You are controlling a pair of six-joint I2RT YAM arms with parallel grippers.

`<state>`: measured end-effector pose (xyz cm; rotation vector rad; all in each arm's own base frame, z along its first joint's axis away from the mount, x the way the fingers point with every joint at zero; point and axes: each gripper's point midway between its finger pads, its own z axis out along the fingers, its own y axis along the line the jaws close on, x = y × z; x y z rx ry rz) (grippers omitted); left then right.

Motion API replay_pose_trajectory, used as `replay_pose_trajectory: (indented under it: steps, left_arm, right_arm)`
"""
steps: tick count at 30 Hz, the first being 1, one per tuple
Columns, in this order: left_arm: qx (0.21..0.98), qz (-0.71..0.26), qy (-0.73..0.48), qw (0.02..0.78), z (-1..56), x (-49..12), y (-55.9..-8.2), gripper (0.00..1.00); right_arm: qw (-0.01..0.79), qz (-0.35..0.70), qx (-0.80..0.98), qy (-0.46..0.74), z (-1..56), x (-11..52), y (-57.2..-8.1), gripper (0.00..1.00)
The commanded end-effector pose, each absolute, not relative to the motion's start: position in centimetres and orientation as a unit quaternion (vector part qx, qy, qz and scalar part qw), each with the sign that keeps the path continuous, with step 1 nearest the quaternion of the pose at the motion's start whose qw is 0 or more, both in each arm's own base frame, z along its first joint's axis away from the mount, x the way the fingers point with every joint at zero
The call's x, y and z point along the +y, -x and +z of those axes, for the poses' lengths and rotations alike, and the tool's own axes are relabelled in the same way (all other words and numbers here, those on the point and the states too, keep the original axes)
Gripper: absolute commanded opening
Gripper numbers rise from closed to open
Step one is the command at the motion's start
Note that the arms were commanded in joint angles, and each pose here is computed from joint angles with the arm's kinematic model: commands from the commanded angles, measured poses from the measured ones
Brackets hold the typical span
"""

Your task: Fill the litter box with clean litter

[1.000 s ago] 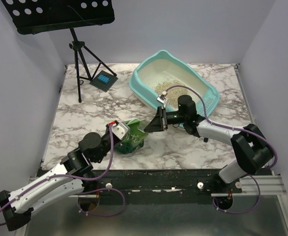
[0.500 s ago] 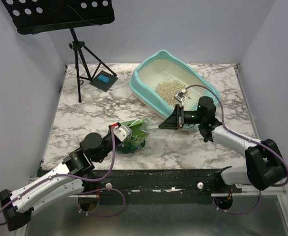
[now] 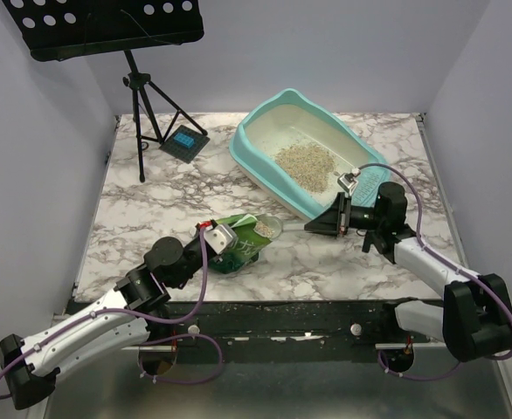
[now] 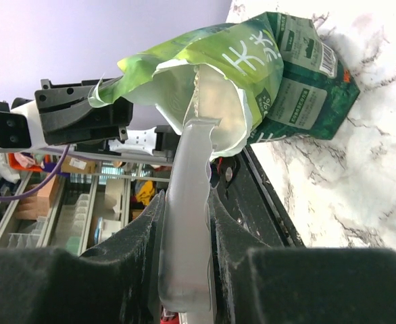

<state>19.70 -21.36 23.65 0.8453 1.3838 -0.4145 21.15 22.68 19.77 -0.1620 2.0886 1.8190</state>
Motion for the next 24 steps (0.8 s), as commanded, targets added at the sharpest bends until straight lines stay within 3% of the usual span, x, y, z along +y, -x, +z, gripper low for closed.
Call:
replay_pose_trajectory:
  steps: [1, 24]
  left_arm:
    - [0.597, -0.212, -0.393, 0.667, 23.4, -22.6, -19.0, 0.00]
    - [0.590, -0.210, -0.387, 0.677, 23.5, -22.9, -19.3, 0.00]
  right_arm:
    - [0.176, 0.644, 0.744, 0.025, 19.2, 21.9, -20.8, 0.00]
    - [0.193, 0.669, 0.717, -0.029, 20.9, 19.7, -18.0, 0.00]
